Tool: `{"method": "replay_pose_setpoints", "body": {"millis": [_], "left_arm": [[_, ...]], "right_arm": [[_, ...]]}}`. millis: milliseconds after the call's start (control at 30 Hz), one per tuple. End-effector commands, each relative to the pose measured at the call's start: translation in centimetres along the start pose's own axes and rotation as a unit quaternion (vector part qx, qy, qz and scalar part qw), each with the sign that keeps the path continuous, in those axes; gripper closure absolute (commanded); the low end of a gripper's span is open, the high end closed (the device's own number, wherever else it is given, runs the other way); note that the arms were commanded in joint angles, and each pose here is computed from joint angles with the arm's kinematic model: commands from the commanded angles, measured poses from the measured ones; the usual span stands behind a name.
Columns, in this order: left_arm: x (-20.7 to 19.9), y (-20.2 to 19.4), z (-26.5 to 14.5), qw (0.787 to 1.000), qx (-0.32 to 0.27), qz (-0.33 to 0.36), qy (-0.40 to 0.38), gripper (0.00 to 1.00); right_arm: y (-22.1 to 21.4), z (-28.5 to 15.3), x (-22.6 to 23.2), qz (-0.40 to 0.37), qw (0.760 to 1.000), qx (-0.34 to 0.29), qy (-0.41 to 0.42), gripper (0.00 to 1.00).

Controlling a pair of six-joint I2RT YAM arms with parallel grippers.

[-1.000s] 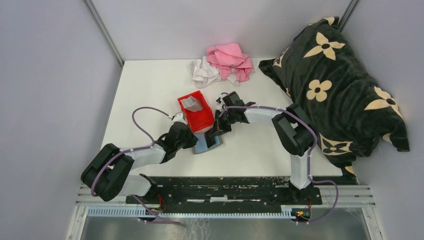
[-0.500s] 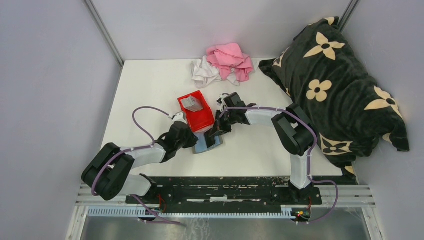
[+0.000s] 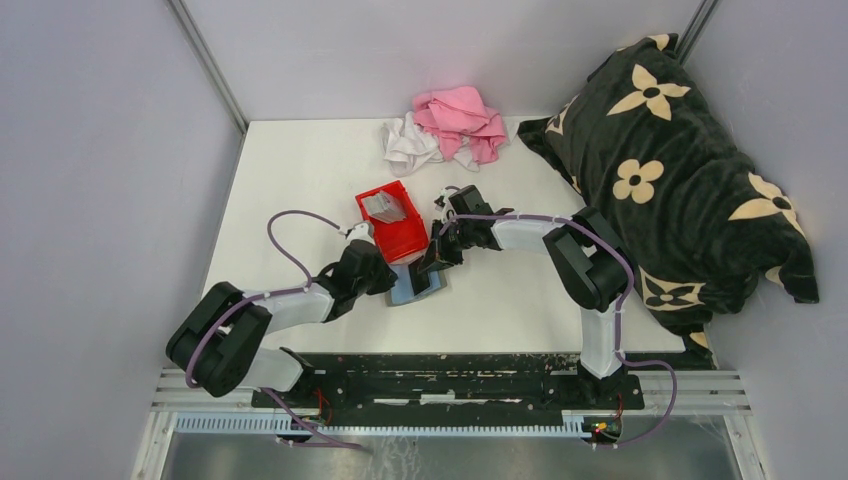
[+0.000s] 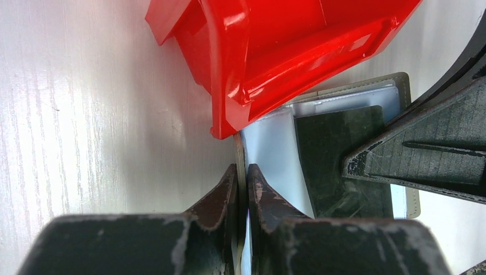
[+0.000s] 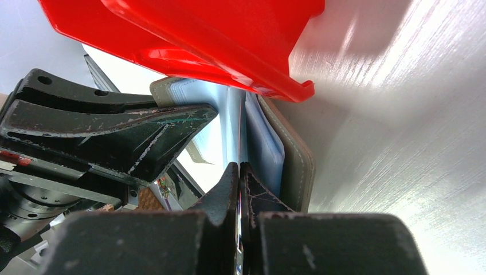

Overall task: Put the credit cards into the card holder
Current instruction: Insert the credit card into the card holder.

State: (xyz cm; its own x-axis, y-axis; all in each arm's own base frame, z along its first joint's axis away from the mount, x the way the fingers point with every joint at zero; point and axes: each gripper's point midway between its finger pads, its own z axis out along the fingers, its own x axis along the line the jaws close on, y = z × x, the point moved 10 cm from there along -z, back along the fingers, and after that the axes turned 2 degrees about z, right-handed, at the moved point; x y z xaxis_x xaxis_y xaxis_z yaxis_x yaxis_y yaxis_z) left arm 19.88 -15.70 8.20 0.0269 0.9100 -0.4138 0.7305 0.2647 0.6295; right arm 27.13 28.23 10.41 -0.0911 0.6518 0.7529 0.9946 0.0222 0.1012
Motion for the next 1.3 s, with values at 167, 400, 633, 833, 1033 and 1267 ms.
{"method": "replay_pose_setpoints", "body": {"millis": [167,400,633,833,1033,1267], "left_arm": [[2.3,-2.4,-0.3,0.996,0.062,0.029,0.062,0.97],[2.4,-2.4,-0.3,0.996,0.063,0.027,0.064,0.97],[2.4,-2.5,-0.3,0.995,0.066,0.028,0.062,0.97],[2.3,-2.5,-0.3,0.996,0.067,0.030,0.060,0.97],[2.3,-2.5,-0.3,0.996,0.067,0.030,0.058,0.97],[2.3,-2.5,-0.4,0.996,0.067,0.030,0.057,0.97]], "right_arm": [[0.8,-1.5,2.5,-0.031,0.998,-0.025,0.037,0.99],[0.9,-1.9,3.0,-0.035,0.998,-0.032,0.042,0.99],[0.7,-1.7,2.6,-0.030,0.998,-0.030,0.037,0.99],[0.3,-1.2,1.6,-0.024,0.999,-0.022,0.024,0.99],[0.3,-1.5,1.2,-0.042,0.999,-0.026,-0.012,0.99],[0.4,-1.4,1.1,-0.042,0.999,-0.022,-0.017,0.99]]}}
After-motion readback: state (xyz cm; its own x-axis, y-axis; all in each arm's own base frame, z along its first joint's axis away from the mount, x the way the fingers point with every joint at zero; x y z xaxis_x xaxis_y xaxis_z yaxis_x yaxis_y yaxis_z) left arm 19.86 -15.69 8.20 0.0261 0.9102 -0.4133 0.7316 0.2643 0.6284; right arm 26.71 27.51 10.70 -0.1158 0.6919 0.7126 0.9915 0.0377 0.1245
